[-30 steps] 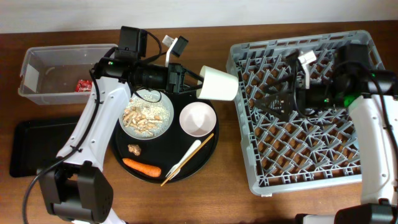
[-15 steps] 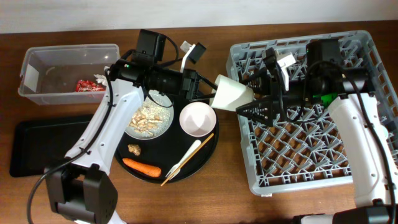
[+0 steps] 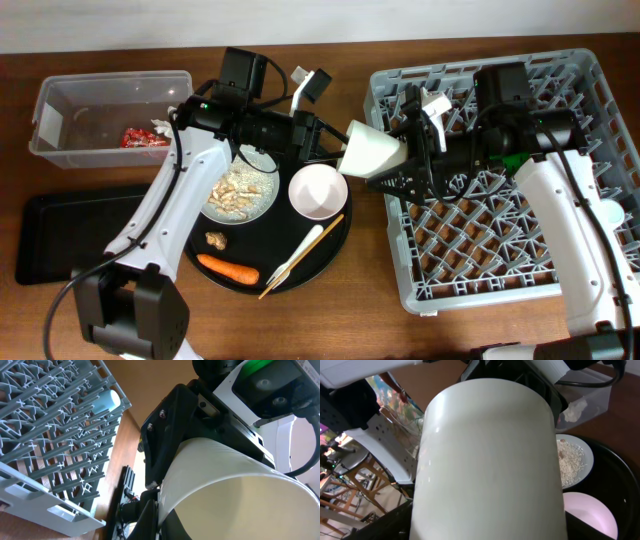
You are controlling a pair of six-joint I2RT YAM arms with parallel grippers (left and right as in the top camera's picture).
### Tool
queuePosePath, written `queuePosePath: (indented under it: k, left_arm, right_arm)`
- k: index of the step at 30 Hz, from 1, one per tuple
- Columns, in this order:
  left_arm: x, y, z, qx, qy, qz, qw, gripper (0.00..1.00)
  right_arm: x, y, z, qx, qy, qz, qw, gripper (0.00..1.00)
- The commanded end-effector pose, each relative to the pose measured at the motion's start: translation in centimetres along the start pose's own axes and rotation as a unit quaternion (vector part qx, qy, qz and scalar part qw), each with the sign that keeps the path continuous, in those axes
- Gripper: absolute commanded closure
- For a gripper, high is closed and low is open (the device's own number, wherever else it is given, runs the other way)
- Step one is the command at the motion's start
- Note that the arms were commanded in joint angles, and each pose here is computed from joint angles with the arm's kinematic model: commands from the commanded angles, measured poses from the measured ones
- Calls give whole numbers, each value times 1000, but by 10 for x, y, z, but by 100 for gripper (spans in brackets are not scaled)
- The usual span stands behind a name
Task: Sort waste into correct bins and load items into the dishwasher rack
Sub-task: 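Place the pink-white cup upside down in the rack with the right gripper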
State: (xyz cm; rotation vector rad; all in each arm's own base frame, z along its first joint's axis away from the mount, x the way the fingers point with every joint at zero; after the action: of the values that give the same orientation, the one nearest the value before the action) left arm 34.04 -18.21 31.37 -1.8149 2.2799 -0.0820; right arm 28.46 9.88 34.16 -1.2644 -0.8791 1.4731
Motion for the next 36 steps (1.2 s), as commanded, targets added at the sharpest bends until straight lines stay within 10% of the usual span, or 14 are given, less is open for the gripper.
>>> queuePosePath:
  k: [1, 22, 26, 30, 36]
  left_arm:
    - [-1, -2, -2, 4, -4, -4, 1000, 100]
    - [-1, -2, -2, 5, -5, -4, 1000, 99]
    - [-1, -4, 1, 5, -28, -14, 1000, 81]
    - [-6, -6, 23, -25, -169, -64, 983, 78]
    - [-35, 9, 62, -103, -452, -115, 879, 78]
  right_arm:
    - [5, -6, 1, -20, -14, -13, 1000, 20]
    - [5, -8, -3, -43, -8, -17, 999, 39]
    - [5, -7, -4, -40, -2, -8, 999, 44]
    - [3, 5, -13, 23, 65, 72, 995, 47]
    - [-43, 26, -36, 194, 260, 165, 931, 52]
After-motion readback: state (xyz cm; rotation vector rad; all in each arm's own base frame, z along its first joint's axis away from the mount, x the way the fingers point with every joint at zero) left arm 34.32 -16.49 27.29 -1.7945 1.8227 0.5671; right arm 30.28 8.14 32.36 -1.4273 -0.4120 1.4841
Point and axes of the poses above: each gripper's point midway between its finger pads, its own x axis out along the fingers, its own z axis along the line the jaws close on, y = z × x, the point moved 10 cm from there along -x, back along the fingers, and after that the axes turned 15 degrees about -x, right-handed, at the moved point
